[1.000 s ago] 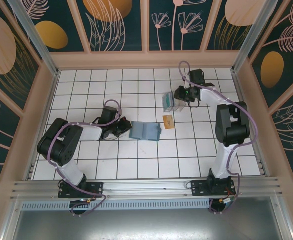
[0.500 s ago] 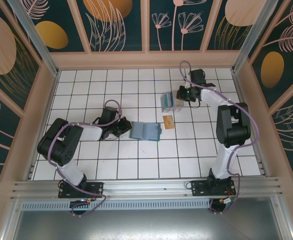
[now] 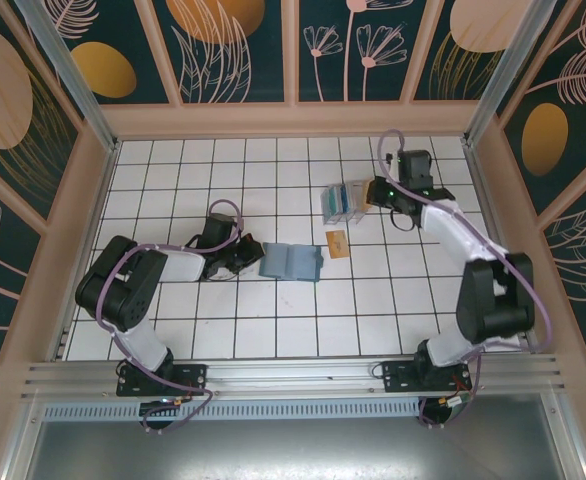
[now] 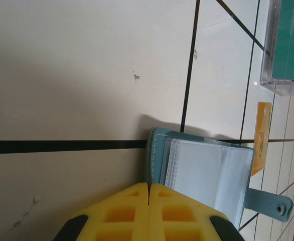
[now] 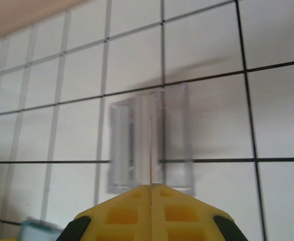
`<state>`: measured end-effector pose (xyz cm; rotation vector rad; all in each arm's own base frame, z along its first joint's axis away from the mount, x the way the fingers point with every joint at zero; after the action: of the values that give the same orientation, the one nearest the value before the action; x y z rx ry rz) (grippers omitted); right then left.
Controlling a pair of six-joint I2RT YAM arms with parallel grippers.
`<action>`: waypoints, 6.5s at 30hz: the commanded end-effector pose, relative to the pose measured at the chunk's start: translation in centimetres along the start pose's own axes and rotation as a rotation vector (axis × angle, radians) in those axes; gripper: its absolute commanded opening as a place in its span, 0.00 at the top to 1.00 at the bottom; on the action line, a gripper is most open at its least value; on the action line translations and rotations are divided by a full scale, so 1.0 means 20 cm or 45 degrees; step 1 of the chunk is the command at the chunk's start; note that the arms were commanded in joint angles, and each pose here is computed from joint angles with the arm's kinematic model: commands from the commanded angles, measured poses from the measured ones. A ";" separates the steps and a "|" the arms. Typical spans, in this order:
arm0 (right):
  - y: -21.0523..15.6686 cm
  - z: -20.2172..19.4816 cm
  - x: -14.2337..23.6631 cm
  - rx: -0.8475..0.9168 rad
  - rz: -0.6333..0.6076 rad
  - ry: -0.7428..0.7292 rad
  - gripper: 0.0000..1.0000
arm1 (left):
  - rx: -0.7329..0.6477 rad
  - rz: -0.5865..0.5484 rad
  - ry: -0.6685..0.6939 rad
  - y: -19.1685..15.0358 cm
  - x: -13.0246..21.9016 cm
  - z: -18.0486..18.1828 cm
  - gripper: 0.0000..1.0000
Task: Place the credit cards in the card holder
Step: Pick up the credit card from the storage box, then insert the credit card into the card slot.
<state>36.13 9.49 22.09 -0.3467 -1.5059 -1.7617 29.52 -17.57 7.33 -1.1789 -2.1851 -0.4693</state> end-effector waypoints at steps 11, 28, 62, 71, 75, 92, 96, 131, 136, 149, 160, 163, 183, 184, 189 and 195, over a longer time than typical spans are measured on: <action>-0.54 0.72 0.05 -0.072 0.109 0.685 1.00 | 0.076 -0.027 -0.047 -0.01 -0.02 0.04 1.00; -0.72 0.63 -0.31 -0.215 0.433 0.831 1.00 | 0.105 -0.020 -0.047 -0.02 -0.02 0.07 1.00; -0.78 0.51 -0.49 -0.298 0.435 0.790 1.00 | 0.106 -0.026 -0.020 -0.03 -0.02 0.10 1.00; -0.79 0.52 -0.51 -0.368 0.420 0.725 1.00 | 0.109 -0.015 -0.030 -0.03 -0.03 0.09 1.00; -0.81 0.54 -0.52 -0.395 0.411 0.700 1.00 | 0.110 -0.025 -0.030 -0.03 -0.02 0.09 1.00; -0.85 0.58 -0.43 -0.489 0.228 0.618 1.00 | 0.131 -0.049 -0.034 -0.04 0.02 0.10 1.00; -0.87 0.63 -0.43 -0.488 0.245 0.644 1.00 | 0.142 -0.041 -0.043 -0.04 0.01 0.10 1.00; -0.86 0.69 -0.46 -0.290 0.354 0.454 1.00 | 0.153 -0.025 -0.031 -0.05 -0.01 0.13 1.00; -0.85 0.68 -0.45 -0.321 0.349 0.465 1.00 | 0.155 -0.017 -0.033 -0.05 -0.01 0.13 1.00; -0.74 0.71 -0.31 -0.006 0.389 0.332 0.72 | 0.146 -0.013 -0.034 -0.05 -0.02 0.12 1.00; -0.80 0.84 -0.40 0.410 0.569 0.012 0.64 | 0.142 -0.004 -0.025 -0.05 -0.02 0.13 1.00; -0.84 0.85 -0.43 0.509 0.610 -0.082 0.61 | 0.136 -0.009 -0.015 -0.05 -0.02 0.13 1.00; -0.86 0.85 -0.57 0.382 0.637 -0.065 0.76 | 0.137 0.007 -0.012 -0.05 -0.03 0.14 1.00; -0.87 0.84 -0.57 0.358 0.635 -0.070 0.75 | 0.140 0.014 -0.012 -0.06 -0.04 0.15 1.00; -0.86 0.83 -0.57 0.239 0.598 -0.072 0.76 | 0.144 0.014 -0.014 -0.06 -0.03 0.16 1.00; -0.86 0.88 -0.54 0.125 0.615 0.058 0.79 | 0.145 0.019 -0.019 -0.07 -0.02 0.16 1.00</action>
<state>27.90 30.13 9.24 -0.5120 -1.4595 -1.3203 28.58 -17.09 6.37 -1.1414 -2.2643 -0.3219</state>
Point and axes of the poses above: each hand's point on the last joint's axis, 136 mm out from that joint toward the fingers, its own x axis back along the fingers, its own z axis along the line the jaws close on, y = z × x, the point moved 8 cm from there along x, back along the fingers, and after that the axes turned 14 degrees about x, right-handed, at the moved point
